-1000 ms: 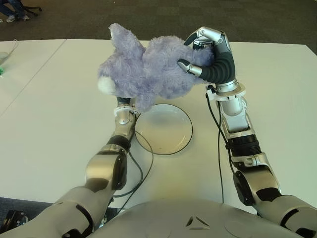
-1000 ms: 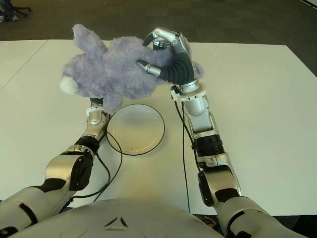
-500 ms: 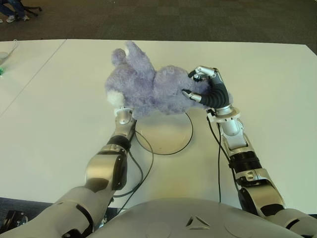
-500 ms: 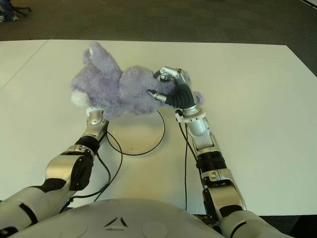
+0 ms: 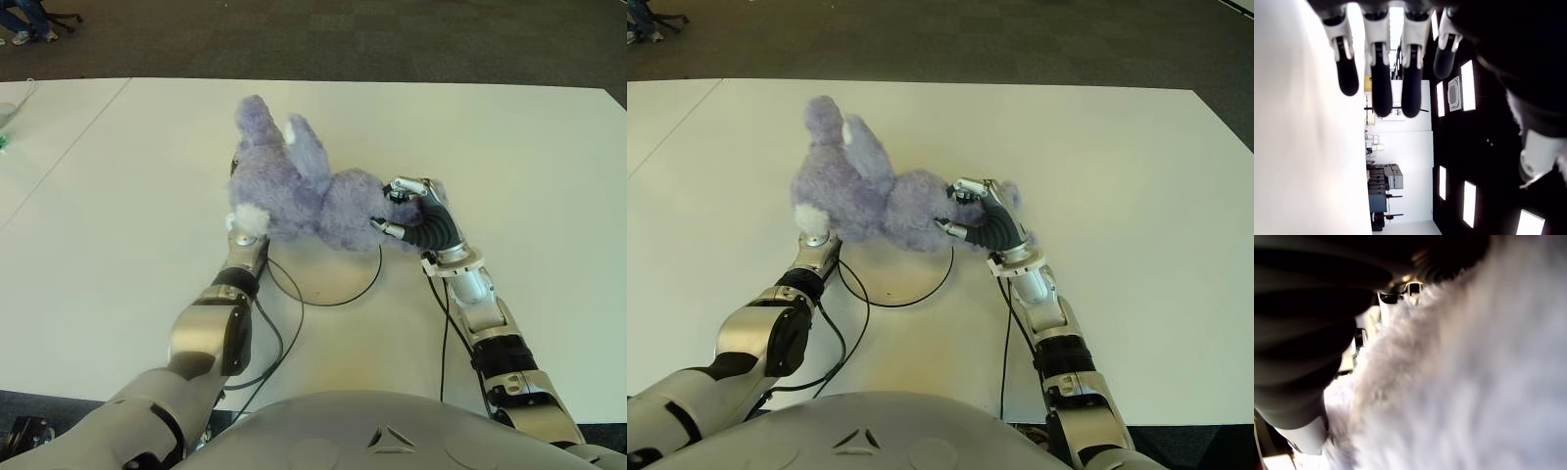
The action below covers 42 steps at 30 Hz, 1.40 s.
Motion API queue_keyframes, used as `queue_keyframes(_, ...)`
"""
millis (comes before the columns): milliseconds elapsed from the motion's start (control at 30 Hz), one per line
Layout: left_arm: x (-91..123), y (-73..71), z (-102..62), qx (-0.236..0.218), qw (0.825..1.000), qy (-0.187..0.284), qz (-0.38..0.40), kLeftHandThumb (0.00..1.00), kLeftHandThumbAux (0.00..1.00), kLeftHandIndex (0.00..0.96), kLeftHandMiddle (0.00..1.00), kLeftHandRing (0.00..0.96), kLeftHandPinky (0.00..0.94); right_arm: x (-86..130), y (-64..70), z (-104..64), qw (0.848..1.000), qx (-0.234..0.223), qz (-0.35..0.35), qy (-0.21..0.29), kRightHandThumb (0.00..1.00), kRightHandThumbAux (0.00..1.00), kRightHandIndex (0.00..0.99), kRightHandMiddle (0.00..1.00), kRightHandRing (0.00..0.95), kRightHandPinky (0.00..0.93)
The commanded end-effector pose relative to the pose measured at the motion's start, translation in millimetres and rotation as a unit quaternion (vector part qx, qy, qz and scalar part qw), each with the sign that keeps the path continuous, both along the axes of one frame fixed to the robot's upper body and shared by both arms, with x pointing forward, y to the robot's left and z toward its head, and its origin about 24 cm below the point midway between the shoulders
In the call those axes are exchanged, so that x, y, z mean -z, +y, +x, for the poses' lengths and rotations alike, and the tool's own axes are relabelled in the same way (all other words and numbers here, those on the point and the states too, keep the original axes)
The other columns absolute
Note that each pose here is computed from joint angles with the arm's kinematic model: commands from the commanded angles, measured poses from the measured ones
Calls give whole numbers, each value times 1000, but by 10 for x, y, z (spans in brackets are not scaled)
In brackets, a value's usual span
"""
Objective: Put the doll into the plate.
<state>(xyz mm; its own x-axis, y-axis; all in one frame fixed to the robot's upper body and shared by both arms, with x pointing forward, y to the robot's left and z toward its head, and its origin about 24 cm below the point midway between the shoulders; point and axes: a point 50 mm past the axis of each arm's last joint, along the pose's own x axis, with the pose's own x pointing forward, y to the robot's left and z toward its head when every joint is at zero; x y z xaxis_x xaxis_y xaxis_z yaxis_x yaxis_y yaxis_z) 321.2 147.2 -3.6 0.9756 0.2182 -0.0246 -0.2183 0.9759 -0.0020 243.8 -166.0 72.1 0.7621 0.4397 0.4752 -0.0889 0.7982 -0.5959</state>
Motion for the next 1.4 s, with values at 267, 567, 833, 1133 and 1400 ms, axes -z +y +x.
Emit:
queue_keyframes(267, 991, -81, -903, -9, 968, 249, -22, 0, 576, 179, 368, 358, 299, 291, -179, -10, 990, 20, -14, 136, 697, 721, 439, 877, 886, 885)
queue_keyframes(567, 997, -75, -908, -10, 968, 252, -21, 0, 591, 171, 370, 360, 301, 336, -214, 36, 983, 22, -7, 180, 695, 721, 438, 874, 875, 864)
queue_keyframes(833, 1002, -80, -910, -8, 967, 255, -21, 0, 589, 178, 369, 362, 314, 359, -245, 111, 980, 31, -6, 195, 694, 720, 438, 871, 869, 853)
queue_keyframes(1133, 991, -102, -901, -3, 968, 247, -33, 0, 588, 181, 366, 361, 317, 381, -294, 160, 977, 38, -5, 211, 694, 721, 438, 870, 867, 844)
queue_keyframes(1400, 997, -110, -904, -7, 967, 252, -34, 0, 584, 165, 365, 353, 295, 373, -345, 212, 976, 55, -7, 212, 695, 721, 438, 871, 870, 862)
